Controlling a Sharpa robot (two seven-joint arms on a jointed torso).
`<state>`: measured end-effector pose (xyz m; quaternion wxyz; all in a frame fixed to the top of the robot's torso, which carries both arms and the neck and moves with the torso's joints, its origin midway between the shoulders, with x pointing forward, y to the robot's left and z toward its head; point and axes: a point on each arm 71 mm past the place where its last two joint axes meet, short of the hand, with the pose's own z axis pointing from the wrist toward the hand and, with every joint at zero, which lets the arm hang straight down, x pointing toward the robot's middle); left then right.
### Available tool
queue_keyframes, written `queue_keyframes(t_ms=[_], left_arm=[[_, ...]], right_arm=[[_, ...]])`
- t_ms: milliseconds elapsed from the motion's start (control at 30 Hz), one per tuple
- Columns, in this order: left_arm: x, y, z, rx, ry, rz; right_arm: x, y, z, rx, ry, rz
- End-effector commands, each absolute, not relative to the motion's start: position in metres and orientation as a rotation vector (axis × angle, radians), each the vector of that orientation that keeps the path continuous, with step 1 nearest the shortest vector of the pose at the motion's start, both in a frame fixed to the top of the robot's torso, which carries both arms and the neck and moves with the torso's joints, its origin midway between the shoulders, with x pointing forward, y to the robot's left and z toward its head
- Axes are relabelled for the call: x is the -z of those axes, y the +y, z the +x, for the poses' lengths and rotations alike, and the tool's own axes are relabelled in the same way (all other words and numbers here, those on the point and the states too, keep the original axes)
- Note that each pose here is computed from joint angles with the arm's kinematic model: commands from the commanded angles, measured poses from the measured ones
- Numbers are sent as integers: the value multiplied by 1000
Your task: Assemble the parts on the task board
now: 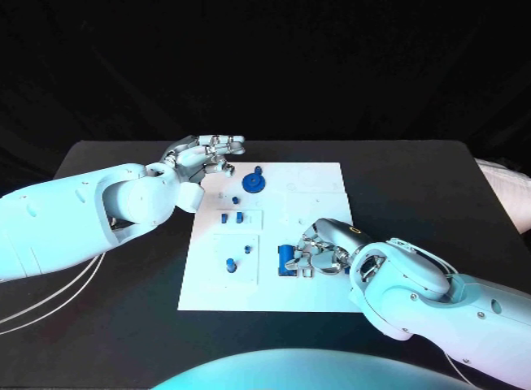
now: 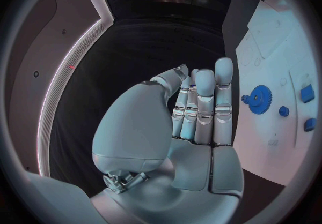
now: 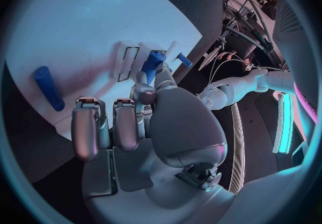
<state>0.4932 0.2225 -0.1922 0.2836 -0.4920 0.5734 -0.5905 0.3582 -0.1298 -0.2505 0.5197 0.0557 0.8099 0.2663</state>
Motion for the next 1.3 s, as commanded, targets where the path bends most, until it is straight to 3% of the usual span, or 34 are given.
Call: queue_keyframes(t_ms=[33,200,367,733,1300], left_arm=[[191,220,493,1604,1542,-1305],[191,221,493,1603,1542,-1305],[191,222,492,1606,1544,-1304],[191,223,492,1607,1542,-1304],[193,224,493,1606,1546,-1306]], right_arm=[[252,-131,358,-611,1921,99],[248,-135,356,-629,1896,147],[244,-157,355,-616,1916,240],[229,-221,367,-419,1919,188],[237,-224,362,-338,1949,33]])
